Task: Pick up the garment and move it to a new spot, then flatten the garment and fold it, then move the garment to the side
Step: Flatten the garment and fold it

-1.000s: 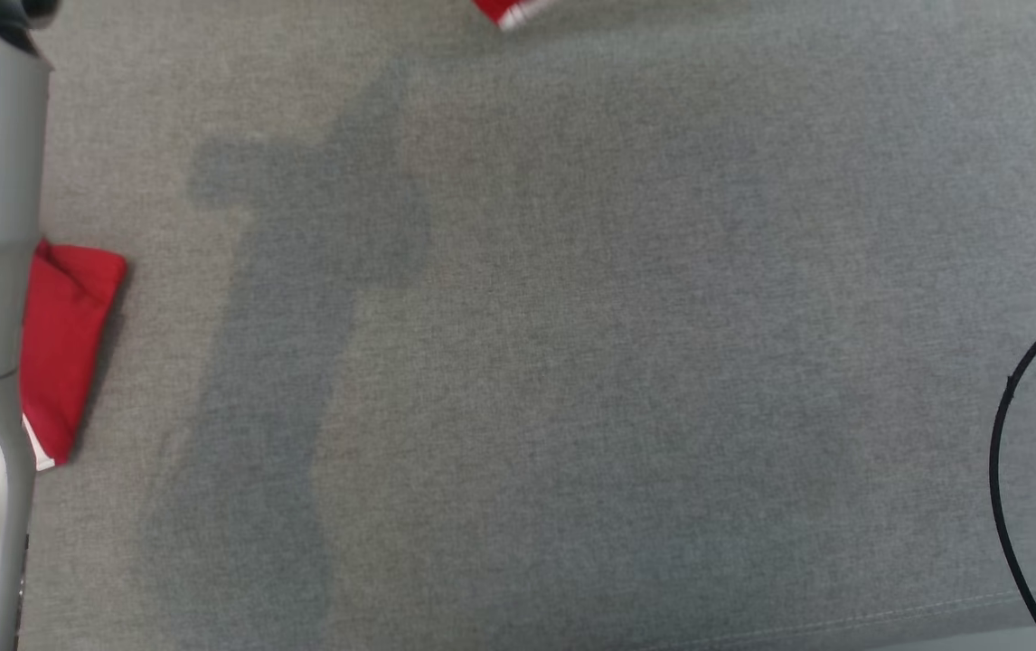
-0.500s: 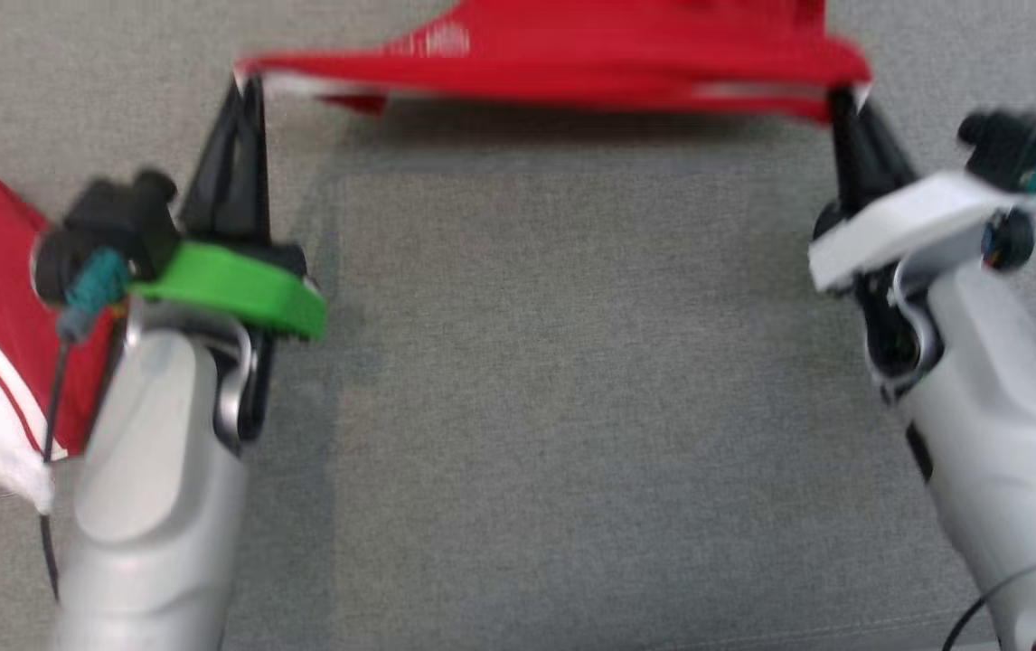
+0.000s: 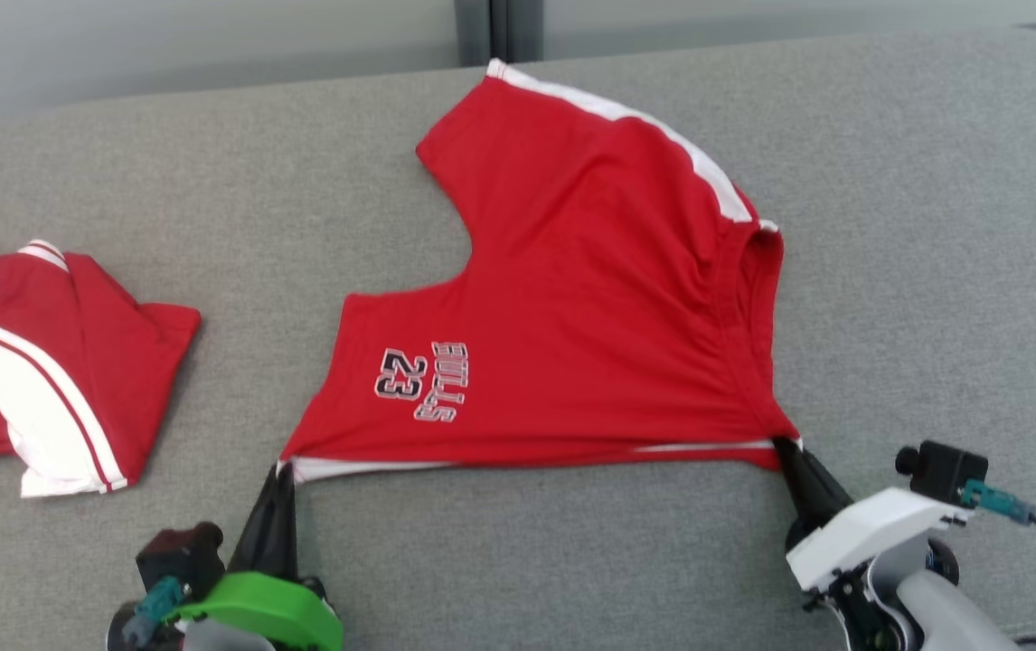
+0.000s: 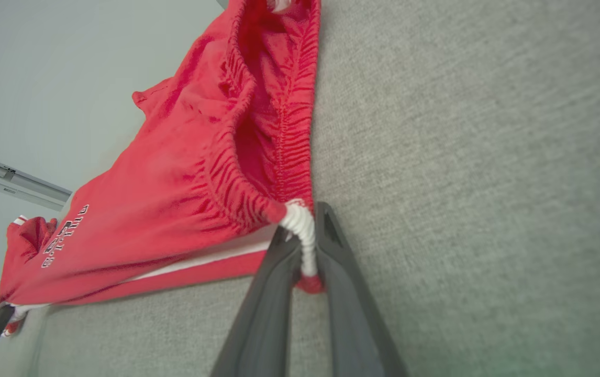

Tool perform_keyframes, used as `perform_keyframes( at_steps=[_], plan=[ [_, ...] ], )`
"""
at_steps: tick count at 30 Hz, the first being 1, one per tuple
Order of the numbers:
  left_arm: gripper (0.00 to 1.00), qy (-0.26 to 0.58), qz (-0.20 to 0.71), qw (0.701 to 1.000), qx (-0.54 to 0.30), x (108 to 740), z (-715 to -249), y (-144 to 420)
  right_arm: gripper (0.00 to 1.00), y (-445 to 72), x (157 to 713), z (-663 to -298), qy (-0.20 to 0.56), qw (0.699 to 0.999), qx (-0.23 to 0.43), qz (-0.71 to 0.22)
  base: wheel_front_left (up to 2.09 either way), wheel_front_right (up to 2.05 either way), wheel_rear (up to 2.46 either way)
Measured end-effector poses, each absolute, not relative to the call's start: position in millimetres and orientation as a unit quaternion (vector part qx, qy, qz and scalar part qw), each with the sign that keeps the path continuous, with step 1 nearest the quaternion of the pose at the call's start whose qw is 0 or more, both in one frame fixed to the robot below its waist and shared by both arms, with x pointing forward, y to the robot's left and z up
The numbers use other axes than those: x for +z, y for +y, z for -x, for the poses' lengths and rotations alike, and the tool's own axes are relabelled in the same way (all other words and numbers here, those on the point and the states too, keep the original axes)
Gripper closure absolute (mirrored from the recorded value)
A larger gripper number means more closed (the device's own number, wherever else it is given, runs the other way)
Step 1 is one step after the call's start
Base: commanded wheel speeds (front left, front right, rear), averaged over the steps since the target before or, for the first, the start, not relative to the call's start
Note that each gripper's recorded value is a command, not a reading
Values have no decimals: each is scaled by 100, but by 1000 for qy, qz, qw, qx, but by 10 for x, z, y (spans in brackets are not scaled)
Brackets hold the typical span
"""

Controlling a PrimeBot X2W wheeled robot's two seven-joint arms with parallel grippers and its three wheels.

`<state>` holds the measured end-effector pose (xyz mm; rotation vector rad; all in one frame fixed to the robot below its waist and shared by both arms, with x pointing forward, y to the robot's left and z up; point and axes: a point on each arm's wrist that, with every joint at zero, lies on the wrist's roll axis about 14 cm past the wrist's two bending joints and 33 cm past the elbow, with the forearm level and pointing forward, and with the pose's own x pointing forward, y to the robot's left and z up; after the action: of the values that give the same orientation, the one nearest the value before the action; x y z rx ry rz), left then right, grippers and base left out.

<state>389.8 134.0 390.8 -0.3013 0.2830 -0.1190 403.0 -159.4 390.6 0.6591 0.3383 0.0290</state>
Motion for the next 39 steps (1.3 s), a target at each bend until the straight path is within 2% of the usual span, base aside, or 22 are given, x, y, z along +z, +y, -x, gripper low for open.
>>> perform_keyframes(
  at_steps=[8, 15, 19, 23, 30, 39],
  plan=[
    [100, 155, 163, 973, -50, 3882, -3341, 1375, 100, -1570, 3954, -3484, 165, 920, 15, -356, 0, 0, 0],
    [100, 88, 143, 982, -84, 4294, -3617, 1248, 100, -1580, 4194, -3510, 130, 906, 17, -402, 0, 0, 0],
    [100, 20, 103, 984, -144, 4740, -4102, 969, 100, -1495, 4348, -3734, 133, 859, 21, -494, 0, 0, 0],
    [100, -9, 64, 981, -182, 4931, -4528, 868, 100, -1472, 4483, -4011, 133, 823, 35, -551, 0, 0, 0],
    [100, -27, -6, 970, -243, 5020, -5224, 700, 100, -1574, 4617, -4553, 113, 810, 44, -574, 0, 0, 0],
    [100, 12, -77, 942, -325, 4783, -5889, 323, 100, -1582, 4508, -5067, 122, 780, 43, -612, 0, 0, 0]
  ],
)
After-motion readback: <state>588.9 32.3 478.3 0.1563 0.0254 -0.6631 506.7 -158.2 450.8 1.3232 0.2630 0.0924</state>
